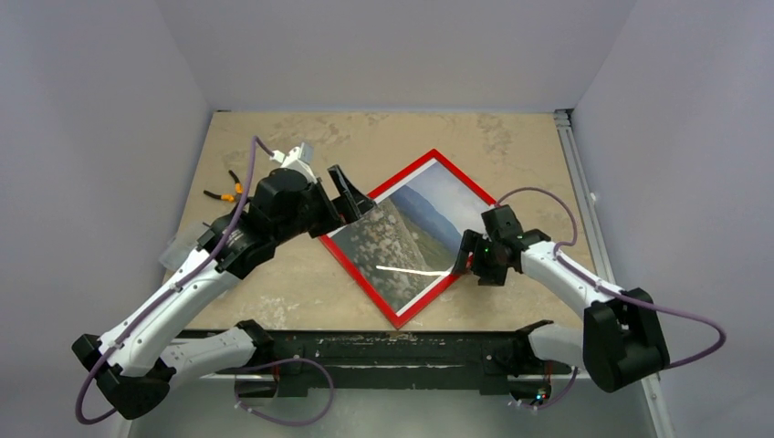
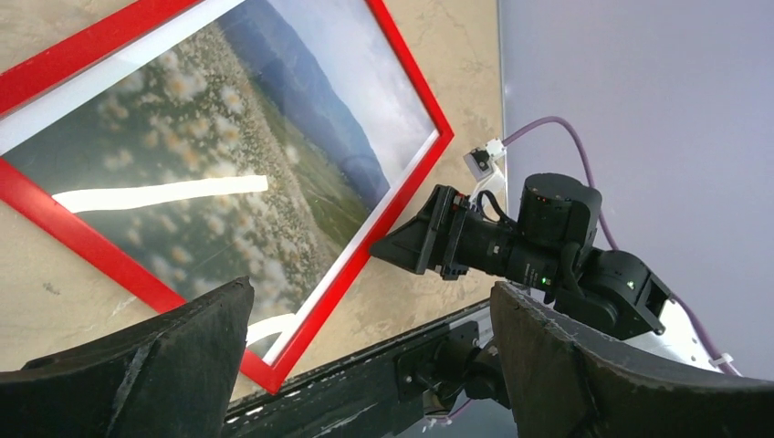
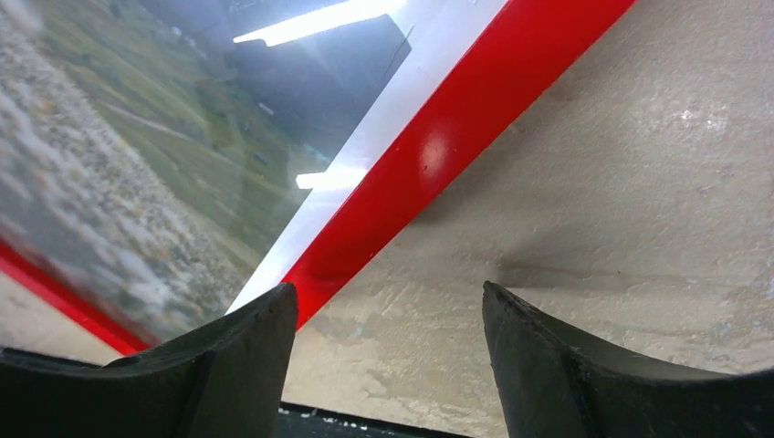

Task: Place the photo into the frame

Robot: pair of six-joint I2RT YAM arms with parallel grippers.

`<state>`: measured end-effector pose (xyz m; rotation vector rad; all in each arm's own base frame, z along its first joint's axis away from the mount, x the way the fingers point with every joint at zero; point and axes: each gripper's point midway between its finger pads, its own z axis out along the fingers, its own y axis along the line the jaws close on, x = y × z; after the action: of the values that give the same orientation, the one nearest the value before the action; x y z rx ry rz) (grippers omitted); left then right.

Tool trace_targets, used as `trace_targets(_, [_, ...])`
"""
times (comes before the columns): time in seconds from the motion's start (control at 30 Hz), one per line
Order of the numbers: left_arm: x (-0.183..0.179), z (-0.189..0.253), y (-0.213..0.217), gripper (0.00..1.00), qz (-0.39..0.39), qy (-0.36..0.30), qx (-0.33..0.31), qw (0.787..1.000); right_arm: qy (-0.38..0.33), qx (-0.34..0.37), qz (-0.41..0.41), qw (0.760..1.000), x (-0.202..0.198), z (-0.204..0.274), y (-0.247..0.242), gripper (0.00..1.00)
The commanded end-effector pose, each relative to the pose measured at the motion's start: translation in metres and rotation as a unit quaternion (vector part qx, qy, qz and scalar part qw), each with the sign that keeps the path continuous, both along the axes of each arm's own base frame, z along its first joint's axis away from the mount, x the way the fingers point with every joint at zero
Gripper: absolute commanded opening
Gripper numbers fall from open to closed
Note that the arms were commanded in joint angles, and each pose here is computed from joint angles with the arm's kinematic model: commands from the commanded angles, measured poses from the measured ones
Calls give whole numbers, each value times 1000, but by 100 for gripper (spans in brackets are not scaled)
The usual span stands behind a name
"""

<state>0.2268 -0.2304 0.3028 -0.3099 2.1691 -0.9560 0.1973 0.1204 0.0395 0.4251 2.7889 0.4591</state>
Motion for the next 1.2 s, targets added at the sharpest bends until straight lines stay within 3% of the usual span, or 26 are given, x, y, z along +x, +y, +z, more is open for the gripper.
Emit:
trace_targets(0.0, [-1,2,0,98,0,-1,-13,1000,-27,-47,-10,998,24,0,0,70])
trace_targets(0.3, [-4,4,1,98,-5,-11,-17,1000,-27,-70,-9,997,48,-11,4,58])
trace_targets(0.33, [-4,3,1,98,-5,-11,-16,1000,-27,-76,-5,997,50,-11,3,53])
trace_targets(0.47, [-5,3,3,98,-6,-15,-12,1000,-41,-92,7,995,61,-4,0,19])
trace_targets(0.63, [-5,1,5,98,-7,-17,0,1000,-64,-127,22,990,82,7,-5,0])
trace_targets(1.1, [10,-61,27,98,21,52,102,993,-107,-213,31,971,190,31,-12,0])
trace_targets(1.13, [11,-69,30,98,26,61,108,992,-107,-217,34,970,195,33,-12,10])
trace_targets(1.17, [13,-77,33,98,31,69,114,991,-108,-216,37,970,198,35,-11,29])
